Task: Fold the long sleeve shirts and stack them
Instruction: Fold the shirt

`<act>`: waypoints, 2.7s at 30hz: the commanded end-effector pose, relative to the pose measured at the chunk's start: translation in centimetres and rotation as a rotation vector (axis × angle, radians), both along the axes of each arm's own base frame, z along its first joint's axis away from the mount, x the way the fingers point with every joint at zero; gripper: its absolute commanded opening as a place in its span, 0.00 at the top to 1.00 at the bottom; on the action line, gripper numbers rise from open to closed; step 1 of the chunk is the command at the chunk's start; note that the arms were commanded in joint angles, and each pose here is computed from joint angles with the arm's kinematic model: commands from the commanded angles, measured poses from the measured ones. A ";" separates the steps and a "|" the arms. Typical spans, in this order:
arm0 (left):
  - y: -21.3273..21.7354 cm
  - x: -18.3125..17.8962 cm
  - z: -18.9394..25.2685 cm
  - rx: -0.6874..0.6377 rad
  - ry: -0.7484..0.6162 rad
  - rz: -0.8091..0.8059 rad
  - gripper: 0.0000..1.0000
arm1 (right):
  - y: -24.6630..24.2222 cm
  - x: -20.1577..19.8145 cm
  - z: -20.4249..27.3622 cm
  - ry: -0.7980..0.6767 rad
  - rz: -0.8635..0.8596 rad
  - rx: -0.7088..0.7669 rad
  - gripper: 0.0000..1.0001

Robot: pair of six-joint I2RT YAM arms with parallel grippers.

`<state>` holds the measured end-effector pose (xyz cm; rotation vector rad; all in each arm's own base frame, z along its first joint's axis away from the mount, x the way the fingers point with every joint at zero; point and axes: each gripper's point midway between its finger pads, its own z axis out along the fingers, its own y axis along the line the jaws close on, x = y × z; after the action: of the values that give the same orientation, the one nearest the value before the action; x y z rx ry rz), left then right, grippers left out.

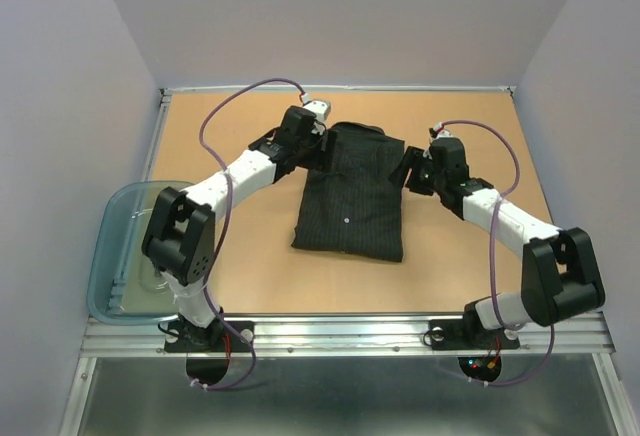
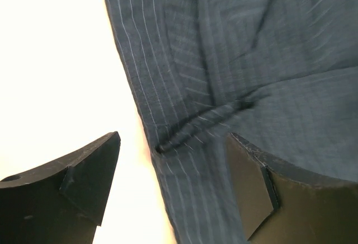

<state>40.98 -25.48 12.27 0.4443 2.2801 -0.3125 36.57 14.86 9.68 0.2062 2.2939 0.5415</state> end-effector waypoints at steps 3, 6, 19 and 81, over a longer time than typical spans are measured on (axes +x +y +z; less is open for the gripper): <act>0.5 -3.6 7.9 -0.225 -0.079 0.109 0.12 | 3.2 -1.0 8.4 -0.127 0.100 0.215 0.36; -1.0 -7.2 7.3 -0.306 -0.029 0.026 0.14 | 5.5 -2.8 8.8 -0.084 0.171 0.310 0.36; -7.0 -10.0 -3.4 -0.334 0.196 -0.095 0.41 | 8.2 0.2 2.7 -0.079 0.225 0.490 0.41; 0.6 -13.7 1.6 -0.635 0.122 0.248 0.27 | 10.3 -9.0 6.7 -0.063 0.344 0.658 0.50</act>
<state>26.38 -25.32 11.82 -0.1334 2.2437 -0.9119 25.13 23.89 12.31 0.2445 2.0953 1.4590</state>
